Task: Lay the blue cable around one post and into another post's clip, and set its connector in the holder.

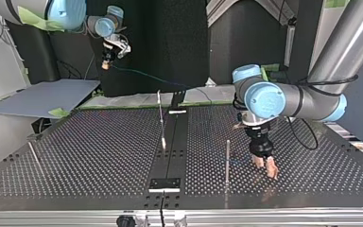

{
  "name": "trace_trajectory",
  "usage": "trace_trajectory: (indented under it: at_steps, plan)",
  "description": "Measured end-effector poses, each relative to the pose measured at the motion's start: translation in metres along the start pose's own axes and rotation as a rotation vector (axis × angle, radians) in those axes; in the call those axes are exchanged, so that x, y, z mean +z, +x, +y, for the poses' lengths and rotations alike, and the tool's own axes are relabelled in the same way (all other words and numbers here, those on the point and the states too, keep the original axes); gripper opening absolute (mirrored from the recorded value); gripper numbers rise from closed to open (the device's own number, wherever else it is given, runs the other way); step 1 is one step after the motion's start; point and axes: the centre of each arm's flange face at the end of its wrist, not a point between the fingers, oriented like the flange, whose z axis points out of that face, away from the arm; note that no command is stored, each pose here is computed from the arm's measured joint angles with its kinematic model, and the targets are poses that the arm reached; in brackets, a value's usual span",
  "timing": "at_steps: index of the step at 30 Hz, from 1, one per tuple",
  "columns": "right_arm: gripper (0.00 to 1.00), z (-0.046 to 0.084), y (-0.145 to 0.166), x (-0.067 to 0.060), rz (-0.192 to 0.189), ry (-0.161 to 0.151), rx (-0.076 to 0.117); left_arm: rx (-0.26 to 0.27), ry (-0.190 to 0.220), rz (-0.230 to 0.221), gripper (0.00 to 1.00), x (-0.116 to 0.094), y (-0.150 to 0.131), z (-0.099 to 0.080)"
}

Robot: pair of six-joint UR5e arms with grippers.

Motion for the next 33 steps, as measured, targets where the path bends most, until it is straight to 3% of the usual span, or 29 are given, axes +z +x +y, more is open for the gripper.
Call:
trace_trajectory:
  at_steps: [8,11,16,29,33]
  plan:
    - [0.00,-0.015,0.044,0.012,0.034,0.027,-0.001,0.003,0.003,0.002,1.00,0.000,0.000,0.000]
    - [0.00,-0.020,0.060,0.015,0.055,0.022,-0.008,0.003,0.003,0.003,1.00,0.000,0.000,0.000]
    - [0.00,-0.027,0.088,0.017,0.096,0.014,-0.002,0.005,0.001,0.003,1.00,0.000,0.000,0.000]
    - [0.00,-0.051,0.152,0.008,0.207,0.059,-0.005,0.006,0.000,0.000,1.00,0.000,0.000,0.000]
    - [0.00,-0.057,0.149,0.002,0.205,0.076,-0.022,0.006,-0.001,0.000,1.00,0.000,0.000,0.000]
